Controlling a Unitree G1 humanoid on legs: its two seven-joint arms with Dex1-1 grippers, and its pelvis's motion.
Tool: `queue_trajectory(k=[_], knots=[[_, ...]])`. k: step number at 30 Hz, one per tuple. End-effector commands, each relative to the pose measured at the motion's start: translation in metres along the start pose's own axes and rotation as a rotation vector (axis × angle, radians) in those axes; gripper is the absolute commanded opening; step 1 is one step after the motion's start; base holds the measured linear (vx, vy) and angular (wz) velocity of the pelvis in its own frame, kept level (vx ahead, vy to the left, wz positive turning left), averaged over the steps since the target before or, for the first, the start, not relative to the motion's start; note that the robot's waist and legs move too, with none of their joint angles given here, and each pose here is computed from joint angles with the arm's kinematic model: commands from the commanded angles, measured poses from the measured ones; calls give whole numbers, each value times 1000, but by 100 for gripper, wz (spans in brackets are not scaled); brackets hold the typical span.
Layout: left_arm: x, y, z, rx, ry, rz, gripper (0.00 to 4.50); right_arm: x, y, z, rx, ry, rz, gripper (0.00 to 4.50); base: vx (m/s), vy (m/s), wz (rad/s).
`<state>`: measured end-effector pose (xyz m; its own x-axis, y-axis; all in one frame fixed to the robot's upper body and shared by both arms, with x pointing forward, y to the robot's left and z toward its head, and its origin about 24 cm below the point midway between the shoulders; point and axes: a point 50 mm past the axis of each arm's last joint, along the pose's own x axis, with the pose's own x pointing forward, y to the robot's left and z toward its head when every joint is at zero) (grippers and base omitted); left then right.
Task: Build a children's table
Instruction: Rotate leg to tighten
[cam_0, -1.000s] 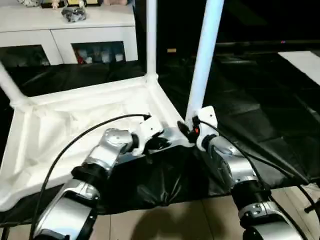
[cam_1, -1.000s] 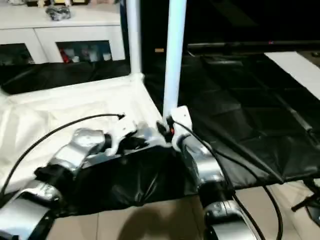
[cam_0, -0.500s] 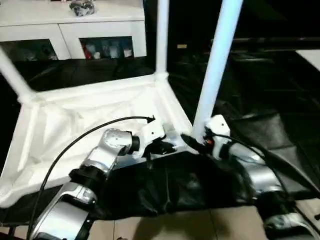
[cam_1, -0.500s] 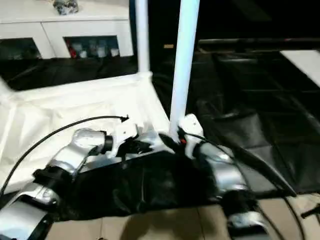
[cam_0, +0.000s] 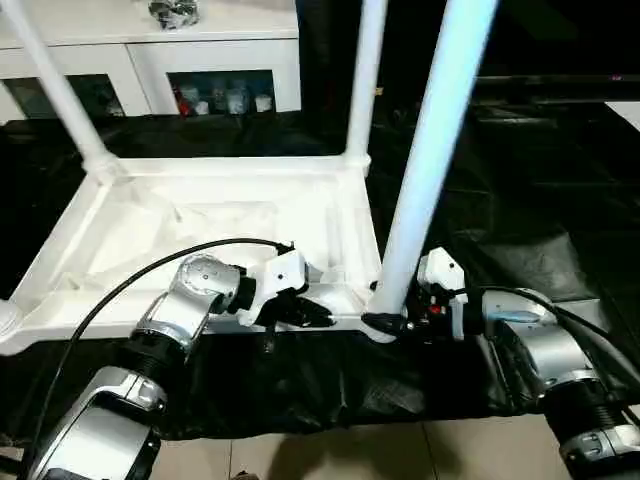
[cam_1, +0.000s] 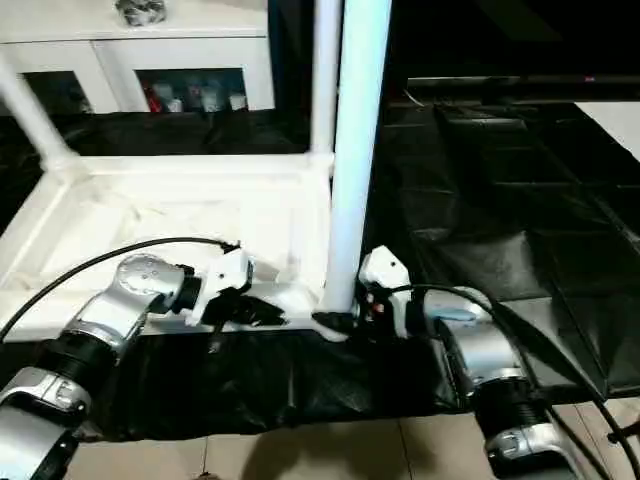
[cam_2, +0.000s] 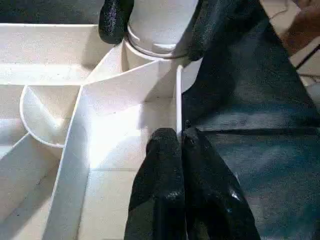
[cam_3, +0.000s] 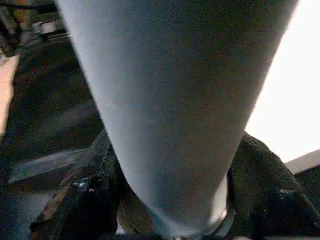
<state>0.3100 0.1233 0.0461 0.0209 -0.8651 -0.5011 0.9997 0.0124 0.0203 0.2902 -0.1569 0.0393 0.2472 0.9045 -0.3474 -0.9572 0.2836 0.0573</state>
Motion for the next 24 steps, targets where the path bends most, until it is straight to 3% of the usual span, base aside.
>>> queue_trajectory(k=[1,14,24], knots=[[-3,-1,-1,6,18,-4,0,3,7,-3,10,30,101,259,0,0,0],[-6,-2,-4,-10,24,3,0,6,16,-6,40,16,171,251,0,0,0],[21,16,12,-47,-16,234,0,37,5,-9,187,-111,-308,250,-5,-2,0]])
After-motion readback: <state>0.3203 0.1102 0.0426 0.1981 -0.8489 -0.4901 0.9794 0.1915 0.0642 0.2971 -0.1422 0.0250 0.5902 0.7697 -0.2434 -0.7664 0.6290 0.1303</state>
